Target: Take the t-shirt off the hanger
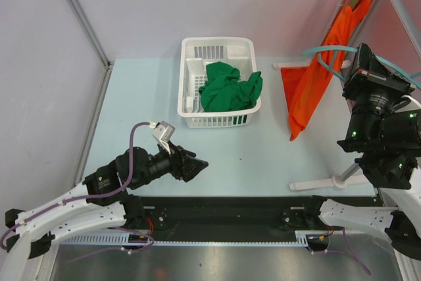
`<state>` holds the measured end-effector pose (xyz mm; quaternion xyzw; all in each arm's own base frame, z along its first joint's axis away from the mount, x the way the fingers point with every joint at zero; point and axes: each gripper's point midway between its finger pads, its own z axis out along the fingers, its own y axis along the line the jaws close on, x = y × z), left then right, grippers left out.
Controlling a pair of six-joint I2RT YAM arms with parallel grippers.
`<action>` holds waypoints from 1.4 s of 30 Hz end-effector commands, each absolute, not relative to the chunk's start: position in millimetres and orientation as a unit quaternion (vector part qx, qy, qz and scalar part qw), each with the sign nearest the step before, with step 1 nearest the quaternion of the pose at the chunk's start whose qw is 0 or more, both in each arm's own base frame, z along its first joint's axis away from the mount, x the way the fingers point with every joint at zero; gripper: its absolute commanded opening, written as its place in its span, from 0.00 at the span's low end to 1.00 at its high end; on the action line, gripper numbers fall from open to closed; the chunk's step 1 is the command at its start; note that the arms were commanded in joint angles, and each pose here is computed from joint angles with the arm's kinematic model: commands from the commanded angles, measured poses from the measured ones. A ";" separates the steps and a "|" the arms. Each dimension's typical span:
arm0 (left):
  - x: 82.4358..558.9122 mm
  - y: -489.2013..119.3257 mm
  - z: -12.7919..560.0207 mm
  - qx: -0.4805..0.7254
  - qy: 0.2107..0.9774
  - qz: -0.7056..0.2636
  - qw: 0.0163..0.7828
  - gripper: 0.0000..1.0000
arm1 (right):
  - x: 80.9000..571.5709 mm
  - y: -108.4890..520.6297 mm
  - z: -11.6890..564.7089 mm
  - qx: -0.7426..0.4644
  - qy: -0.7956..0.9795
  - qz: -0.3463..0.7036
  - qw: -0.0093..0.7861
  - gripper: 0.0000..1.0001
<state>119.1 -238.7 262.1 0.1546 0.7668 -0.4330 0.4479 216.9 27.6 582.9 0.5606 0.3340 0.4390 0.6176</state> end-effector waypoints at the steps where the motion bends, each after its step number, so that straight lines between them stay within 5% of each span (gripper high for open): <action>1: 114.0 -240.6 282.9 0.153 0.747 -0.462 0.452 0.71 | 211.3 3.9 579.8 0.610 0.300 0.405 0.611 0.00; 21: 98.0 -242.9 298.0 0.178 0.716 -0.505 0.448 0.72 | 218.7 -4.1 570.8 0.593 0.346 0.301 0.662 0.00; 31: 111.1 -300.9 434.8 0.314 0.605 -0.502 0.532 0.80 | 222.7 2.6 554.1 0.575 0.360 0.308 0.668 0.00; 35: 137.4 -327.6 497.5 0.360 0.545 -0.460 0.601 0.91 | 223.1 8.6 551.2 0.563 0.375 0.324 0.661 0.00; 42: 167.3 -401.6 542.1 0.477 0.471 -0.495 0.553 0.96 | 219.6 14.3 556.1 0.541 0.396 0.350 0.654 0.00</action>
